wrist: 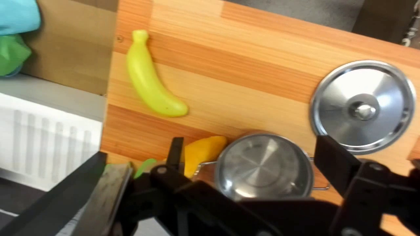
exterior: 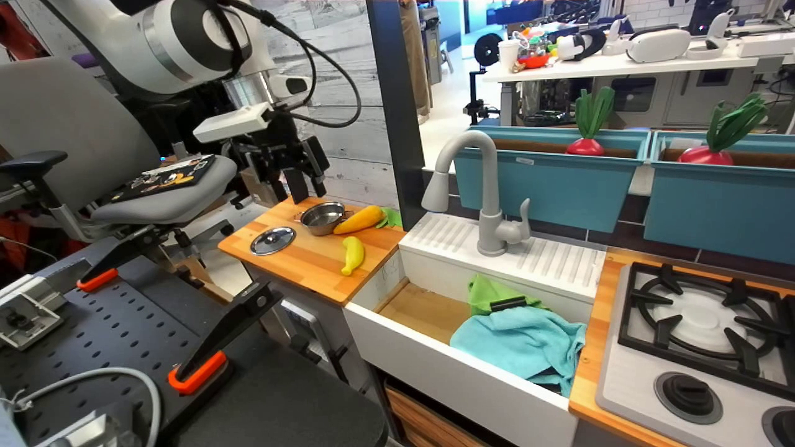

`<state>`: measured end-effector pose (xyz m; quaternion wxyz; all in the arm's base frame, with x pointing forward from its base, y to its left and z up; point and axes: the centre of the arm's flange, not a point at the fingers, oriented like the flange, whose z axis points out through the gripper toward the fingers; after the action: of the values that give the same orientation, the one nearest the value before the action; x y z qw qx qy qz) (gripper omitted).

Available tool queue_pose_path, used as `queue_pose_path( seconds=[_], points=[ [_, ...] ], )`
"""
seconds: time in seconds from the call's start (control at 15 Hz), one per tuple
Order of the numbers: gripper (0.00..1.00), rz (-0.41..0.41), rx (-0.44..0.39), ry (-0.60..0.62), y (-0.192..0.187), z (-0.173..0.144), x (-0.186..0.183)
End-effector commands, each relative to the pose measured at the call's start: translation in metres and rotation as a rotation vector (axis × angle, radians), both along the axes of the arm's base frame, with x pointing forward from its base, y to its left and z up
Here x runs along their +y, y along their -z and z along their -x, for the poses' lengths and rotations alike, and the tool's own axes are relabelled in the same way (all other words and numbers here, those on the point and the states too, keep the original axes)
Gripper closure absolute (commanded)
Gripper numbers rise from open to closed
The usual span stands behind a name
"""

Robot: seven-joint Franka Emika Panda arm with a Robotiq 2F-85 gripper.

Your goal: Uncover the pot and then put the carrot toy on it

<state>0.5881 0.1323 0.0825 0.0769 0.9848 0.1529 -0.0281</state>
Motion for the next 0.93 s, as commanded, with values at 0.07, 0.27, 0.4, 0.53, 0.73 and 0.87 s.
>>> queue_pose_path(
  seconds=[0.07,0.27,0.4,0.53,0.73,0.87],
  points=[
    [0.0,0.119,0.039,-0.07,-0.011,-0.004,-0.062],
    [0.0,0.201,0.092,-0.127,0.002,-0.002,-0.091],
    [0.0,0.235,0.115,-0.153,0.01,0.002,-0.098],
    [0.0,0.243,0.099,-0.16,0.02,0.005,-0.097],
    [0.0,0.194,0.057,-0.114,0.033,0.008,-0.091],
    [0.0,0.108,0.002,-0.016,0.04,0.006,-0.089]
  ],
)
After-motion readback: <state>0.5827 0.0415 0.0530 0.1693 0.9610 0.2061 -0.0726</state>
